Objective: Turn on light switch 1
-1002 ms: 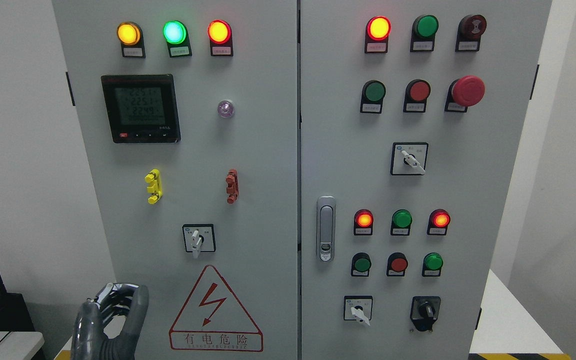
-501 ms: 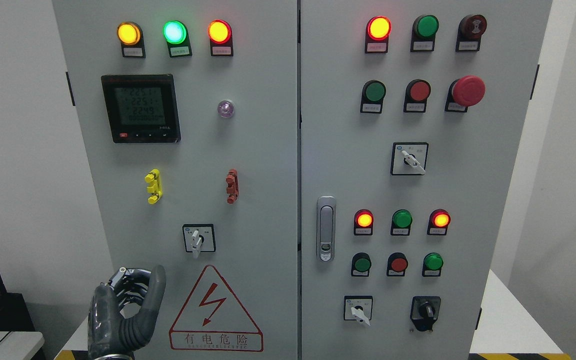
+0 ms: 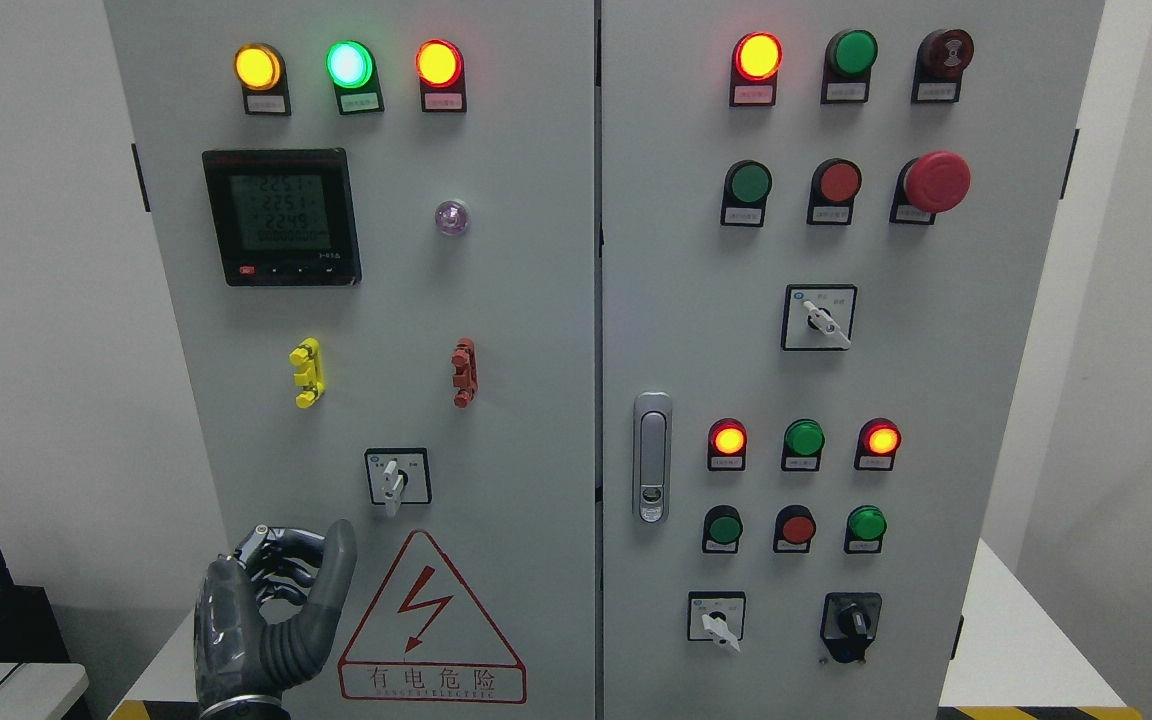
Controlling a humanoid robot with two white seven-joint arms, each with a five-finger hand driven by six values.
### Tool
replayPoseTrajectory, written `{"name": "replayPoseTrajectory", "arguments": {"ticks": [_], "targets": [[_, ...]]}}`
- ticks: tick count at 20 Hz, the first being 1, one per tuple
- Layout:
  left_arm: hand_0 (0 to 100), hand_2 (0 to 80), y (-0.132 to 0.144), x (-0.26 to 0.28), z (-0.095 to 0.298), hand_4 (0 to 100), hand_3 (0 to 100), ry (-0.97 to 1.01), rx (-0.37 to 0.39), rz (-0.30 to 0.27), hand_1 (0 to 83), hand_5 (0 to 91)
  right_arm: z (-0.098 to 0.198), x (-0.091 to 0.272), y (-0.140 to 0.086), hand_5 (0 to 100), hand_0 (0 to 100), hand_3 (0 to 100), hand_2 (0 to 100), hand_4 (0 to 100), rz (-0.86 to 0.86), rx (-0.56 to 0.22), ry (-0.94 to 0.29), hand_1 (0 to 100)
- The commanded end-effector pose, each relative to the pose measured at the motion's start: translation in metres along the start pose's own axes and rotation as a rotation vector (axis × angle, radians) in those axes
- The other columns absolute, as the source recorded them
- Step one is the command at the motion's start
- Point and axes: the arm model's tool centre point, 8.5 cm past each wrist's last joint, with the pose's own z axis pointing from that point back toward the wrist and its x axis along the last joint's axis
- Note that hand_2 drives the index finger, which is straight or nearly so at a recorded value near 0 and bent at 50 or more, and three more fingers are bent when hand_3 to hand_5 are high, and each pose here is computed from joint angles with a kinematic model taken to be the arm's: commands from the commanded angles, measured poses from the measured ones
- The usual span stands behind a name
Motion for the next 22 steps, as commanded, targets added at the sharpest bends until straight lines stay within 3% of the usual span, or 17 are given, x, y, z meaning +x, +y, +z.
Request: {"name": "replayPoseTrajectory", "arguments": {"ticks": [1,22], "targets": [[17,55.5,-0.0130,0.0068,0.0019,75,71,0.012,-0.012,0.007,46.0,66.7,0.0000,-0.0001,0.0004,0,12,0,0,0,-0.008,0.002,0.001,39],[18,55.3,-0.0169,0.0125,-0.0070,76,71,0.071,0.030,0.021,51.8,68.2,0.0000,-0.0001,0.0004,0,12,0,0,0,-0.008,0.002,0.001,39]]}}
